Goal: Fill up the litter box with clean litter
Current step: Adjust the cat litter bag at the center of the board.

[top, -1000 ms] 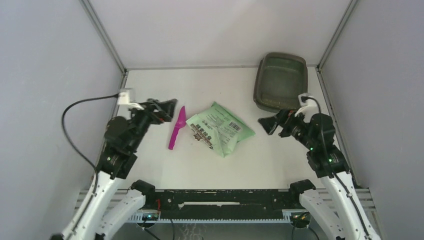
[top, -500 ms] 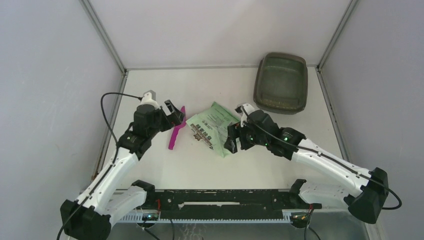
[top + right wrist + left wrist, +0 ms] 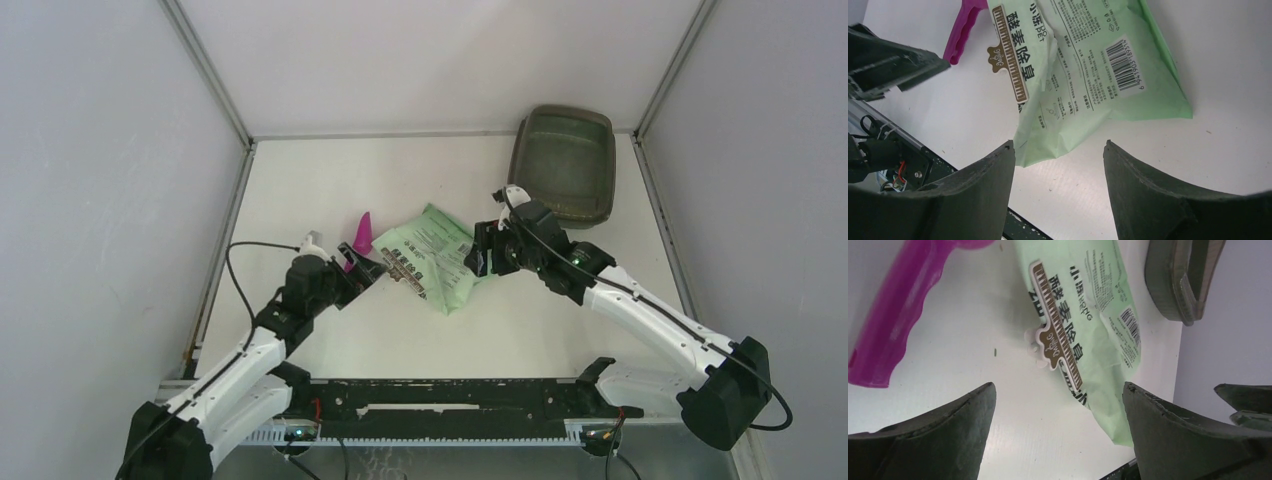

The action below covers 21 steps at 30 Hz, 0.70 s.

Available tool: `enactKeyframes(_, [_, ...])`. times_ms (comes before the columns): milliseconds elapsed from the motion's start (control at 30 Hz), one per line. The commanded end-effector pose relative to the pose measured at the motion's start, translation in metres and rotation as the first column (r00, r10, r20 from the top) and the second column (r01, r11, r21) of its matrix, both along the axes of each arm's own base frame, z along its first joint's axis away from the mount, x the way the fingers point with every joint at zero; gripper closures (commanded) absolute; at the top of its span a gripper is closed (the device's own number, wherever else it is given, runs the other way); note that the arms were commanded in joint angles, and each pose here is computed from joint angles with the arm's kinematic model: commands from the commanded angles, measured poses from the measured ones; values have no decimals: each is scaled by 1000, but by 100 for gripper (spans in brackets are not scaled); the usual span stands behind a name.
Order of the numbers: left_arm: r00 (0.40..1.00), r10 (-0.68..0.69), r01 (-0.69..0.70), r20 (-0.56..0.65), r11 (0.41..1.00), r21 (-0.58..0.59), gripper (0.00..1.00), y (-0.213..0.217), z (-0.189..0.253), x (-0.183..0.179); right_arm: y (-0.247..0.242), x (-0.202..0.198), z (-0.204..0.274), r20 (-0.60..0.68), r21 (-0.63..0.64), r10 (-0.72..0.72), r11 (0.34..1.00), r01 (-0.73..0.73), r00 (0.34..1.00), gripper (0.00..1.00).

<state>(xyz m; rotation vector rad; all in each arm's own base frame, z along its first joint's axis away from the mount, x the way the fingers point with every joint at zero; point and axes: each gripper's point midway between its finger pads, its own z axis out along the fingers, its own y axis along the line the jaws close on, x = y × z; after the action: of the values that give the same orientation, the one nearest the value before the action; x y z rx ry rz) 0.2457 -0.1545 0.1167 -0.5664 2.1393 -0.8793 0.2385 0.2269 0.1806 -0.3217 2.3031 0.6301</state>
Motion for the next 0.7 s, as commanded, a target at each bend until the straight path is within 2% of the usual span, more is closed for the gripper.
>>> enactKeyframes(0, [997,33,-25,64,992,-126,3,-15,6,13,2,5,15,55,54,12,998,-14,998,28])
enactKeyframes(133, [999,3,4,40,986,-169,23,-32,-7,19,-1,4,10,43,64,6,998,-9,999,30])
enactKeyframes(433, [999,0,-6,-33,985,-174,34,-47,-47,27,-8,4,2,26,73,-7,997,5,1000,34])
enactKeyframes(667, [998,47,-52,-34,983,-177,36,-49,-52,40,-8,8,-10,7,59,-10,998,9,1000,33])
